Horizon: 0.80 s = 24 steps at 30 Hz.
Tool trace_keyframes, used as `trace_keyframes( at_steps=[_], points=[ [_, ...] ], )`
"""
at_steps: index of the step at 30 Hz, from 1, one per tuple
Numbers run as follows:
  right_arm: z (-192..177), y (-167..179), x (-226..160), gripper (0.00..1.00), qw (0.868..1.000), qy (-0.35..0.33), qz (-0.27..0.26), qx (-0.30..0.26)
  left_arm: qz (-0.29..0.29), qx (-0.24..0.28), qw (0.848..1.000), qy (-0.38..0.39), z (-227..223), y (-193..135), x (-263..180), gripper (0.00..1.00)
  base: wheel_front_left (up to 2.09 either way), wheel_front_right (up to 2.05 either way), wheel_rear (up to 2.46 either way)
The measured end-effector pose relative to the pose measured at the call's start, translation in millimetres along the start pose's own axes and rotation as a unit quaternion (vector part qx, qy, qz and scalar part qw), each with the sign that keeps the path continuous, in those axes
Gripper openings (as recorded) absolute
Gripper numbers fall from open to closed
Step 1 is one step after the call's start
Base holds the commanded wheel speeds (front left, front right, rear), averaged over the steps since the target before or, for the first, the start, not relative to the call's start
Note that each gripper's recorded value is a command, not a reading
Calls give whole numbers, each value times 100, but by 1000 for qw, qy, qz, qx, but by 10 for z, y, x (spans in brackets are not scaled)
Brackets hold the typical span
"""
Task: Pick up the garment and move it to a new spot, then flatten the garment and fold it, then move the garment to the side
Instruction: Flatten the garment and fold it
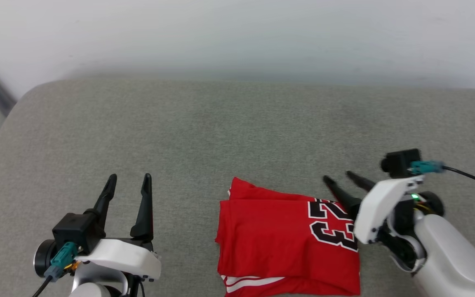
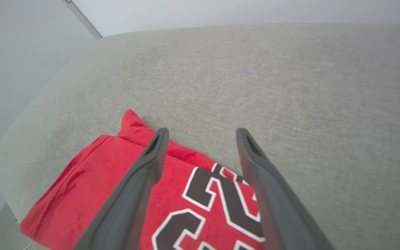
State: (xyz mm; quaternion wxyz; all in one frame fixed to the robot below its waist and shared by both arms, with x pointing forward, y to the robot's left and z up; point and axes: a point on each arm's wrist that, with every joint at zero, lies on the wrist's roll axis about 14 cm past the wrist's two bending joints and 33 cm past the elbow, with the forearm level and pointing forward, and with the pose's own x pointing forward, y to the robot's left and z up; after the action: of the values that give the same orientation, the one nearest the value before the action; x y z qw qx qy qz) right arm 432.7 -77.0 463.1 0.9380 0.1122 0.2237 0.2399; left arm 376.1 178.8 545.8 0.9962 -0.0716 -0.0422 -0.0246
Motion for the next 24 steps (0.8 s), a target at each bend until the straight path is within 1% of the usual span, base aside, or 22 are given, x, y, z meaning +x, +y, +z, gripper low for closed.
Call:
trace_keyframes(
  at_steps=[2, 4, 6, 9, 12, 15, 19, 24],
  points=[
    [75, -256, -128, 100, 999, -28, -40, -14, -1, -1, 1000, -2, 4, -12, 18, 100, 0, 0, 0],
    [182, -498, -287, 100, 994, -65, -78, -29, -3, -2, 1000, 1, -12, -30, 19, 100, 0, 0, 0],
    [344, -667, -461, 100, 987, -113, -109, -40, -4, -2, 1000, 3, -28, -36, 14, 100, 0, 0, 0],
    [576, -814, -740, 100, 970, -183, -146, -59, -5, -1, 1000, 1, -20, -41, 12, 100, 0, 0, 0],
    [715, -769, -961, 100, 955, -237, -162, -70, -5, 1, 1000, 2, -26, -44, -7, 100, 0, 0, 0],
    [759, -640, -1122, 100, 947, -264, -166, -75, -3, 2, 1000, 3, -39, -21, -38, 100, 0, 0, 0],
    [683, -475, -1290, 100, 945, -268, -170, -76, -2, 4, 1000, 6, -54, -12, -98, 100, 0, 0, 0],
    [595, -331, -1395, 100, 949, -256, -170, -74, -3, 7, 1000, 16, -121, -26, -131, 100, 0, 0, 0]
  ],
)
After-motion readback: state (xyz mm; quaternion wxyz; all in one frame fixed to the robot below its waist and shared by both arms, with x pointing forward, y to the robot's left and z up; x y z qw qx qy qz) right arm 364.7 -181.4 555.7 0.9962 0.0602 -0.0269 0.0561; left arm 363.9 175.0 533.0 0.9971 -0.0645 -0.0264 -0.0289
